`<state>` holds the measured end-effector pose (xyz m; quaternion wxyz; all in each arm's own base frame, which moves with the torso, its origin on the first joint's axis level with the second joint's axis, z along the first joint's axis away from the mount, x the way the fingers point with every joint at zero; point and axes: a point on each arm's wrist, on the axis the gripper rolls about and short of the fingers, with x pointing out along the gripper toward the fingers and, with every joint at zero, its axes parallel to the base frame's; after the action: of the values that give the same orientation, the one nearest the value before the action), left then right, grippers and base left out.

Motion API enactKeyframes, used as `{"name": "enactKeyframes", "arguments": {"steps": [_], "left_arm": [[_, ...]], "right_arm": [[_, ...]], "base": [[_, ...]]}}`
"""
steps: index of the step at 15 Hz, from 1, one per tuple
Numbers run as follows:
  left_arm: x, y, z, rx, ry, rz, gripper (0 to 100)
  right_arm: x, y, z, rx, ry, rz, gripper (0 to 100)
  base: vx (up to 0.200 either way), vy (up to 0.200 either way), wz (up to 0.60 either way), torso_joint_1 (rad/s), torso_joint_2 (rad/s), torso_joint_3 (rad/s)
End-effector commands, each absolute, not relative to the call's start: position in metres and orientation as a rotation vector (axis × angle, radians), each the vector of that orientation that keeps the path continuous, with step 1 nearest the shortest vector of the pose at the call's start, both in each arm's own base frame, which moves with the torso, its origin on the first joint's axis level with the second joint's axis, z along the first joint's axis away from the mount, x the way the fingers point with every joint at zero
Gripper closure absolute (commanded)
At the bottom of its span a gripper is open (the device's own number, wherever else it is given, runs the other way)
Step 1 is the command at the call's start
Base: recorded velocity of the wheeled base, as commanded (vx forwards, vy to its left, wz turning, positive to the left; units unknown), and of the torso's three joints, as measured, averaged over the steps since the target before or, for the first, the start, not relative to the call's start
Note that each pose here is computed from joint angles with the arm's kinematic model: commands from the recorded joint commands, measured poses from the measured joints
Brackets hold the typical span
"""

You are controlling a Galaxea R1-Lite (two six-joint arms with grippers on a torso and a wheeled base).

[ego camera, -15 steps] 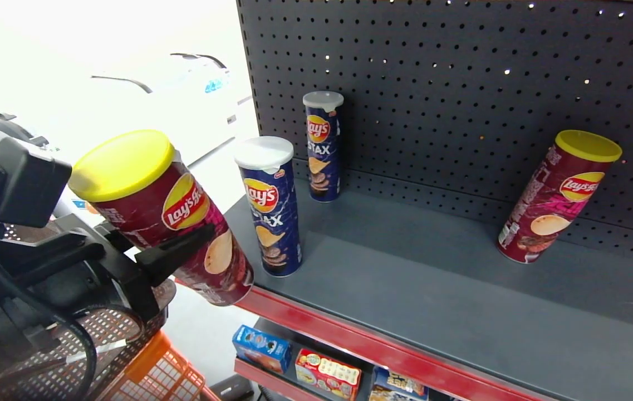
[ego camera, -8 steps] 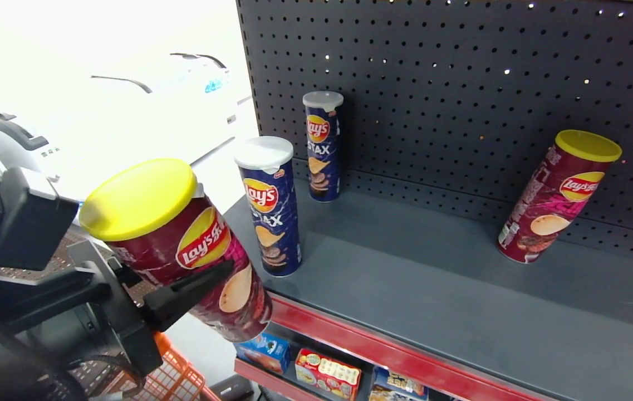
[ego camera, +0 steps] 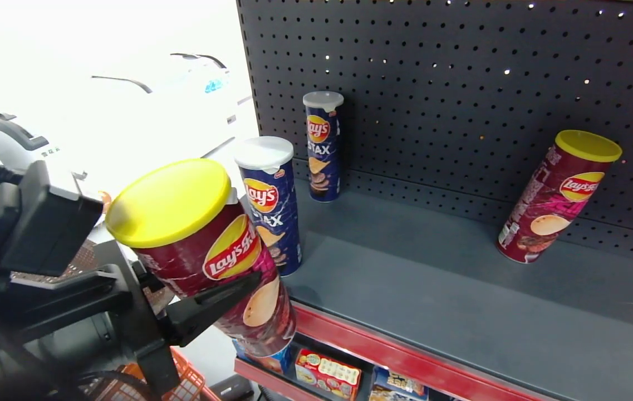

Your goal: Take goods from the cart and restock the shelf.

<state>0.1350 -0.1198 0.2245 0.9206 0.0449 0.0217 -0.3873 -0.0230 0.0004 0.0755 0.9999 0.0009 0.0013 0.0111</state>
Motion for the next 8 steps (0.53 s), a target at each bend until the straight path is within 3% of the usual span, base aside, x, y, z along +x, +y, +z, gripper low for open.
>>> {"name": "enactKeyframes", "arguments": {"steps": [1,3,8], "left_arm": [[0.143,-0.13,0.222,0.101,0.068,-0.813,100],[0.159,-0.15,0.224,0.109,0.084,-0.828,100],[0.156,-0.158,0.215,0.12,0.118,-0.907,100]], "right_arm": [[-0.023,0.0,0.075,0.002,0.003,0.023,0],[-0.023,0.0,0.075,0.002,0.003,0.021,0],[-0.023,0.0,0.075,0.002,0.003,0.023,0]], "base": [[0.0,0.0,0.0,0.0,0.0,0.0],[0.0,0.0,0.0,0.0,0.0,0.0],[0.0,0.0,0.0,0.0,0.0,0.0]]}}
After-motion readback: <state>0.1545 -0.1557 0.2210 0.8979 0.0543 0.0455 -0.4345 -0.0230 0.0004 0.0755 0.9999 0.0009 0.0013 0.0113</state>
